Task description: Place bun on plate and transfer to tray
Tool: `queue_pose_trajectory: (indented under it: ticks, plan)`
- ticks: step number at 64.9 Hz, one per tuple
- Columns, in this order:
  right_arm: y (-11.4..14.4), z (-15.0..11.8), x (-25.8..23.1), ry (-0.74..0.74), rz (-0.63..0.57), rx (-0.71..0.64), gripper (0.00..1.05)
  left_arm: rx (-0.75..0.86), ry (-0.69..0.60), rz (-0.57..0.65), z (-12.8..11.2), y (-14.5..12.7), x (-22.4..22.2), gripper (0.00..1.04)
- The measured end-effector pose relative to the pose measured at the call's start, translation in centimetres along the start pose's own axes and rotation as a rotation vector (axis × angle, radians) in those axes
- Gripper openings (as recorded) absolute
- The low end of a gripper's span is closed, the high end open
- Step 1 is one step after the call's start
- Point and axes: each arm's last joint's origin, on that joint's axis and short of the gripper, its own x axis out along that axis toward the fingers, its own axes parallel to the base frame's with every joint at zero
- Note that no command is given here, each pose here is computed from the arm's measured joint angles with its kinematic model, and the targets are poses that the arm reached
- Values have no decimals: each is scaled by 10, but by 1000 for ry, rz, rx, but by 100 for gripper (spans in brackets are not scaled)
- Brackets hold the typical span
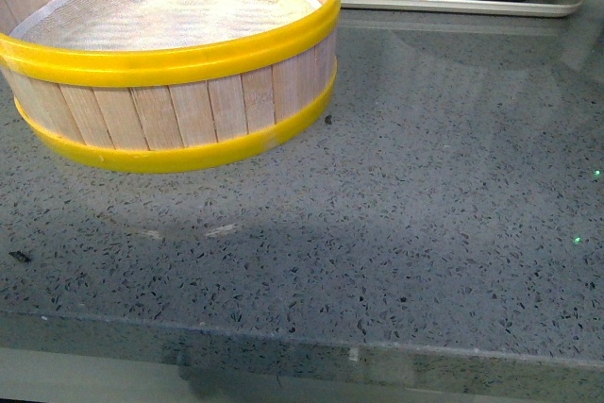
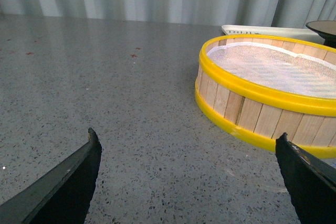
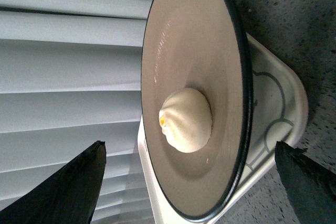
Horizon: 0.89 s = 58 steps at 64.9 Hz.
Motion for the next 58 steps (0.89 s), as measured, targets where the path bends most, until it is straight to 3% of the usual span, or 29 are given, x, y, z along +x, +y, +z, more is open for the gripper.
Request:
queue_pose_trajectory:
  ticks: [9, 22, 31, 44, 49, 50, 53, 58]
  plan:
    - [-11, -2, -49, -98, -26, -37, 96, 0, 0, 0, 0, 0, 0, 98]
    - [-19, -7, -141, -401, -88, -296, 96, 0, 0, 0, 0, 0, 0, 98]
    - [-17, -18, -199, -629, -127, -608, 96, 0, 0, 0, 0, 0, 0, 98]
    - [-21, -45, -252, -818, -179, -1053, 96, 0, 0, 0, 0, 0, 0, 98]
    - [-25, -65, -272, -890, -215, -1310, 96, 0, 0, 0, 0, 0, 0, 98]
    - [-25, -67, -275, -873, -194, -1335, 94, 0, 0, 0, 0, 0, 0, 98]
    - [-28, -78, -285, -631, -58, -1422, 83, 0, 0, 0, 0, 0, 0, 98]
    - [-43, -95, -290, -461, -13, -1406, 70, 0, 0, 0, 0, 0, 0, 98]
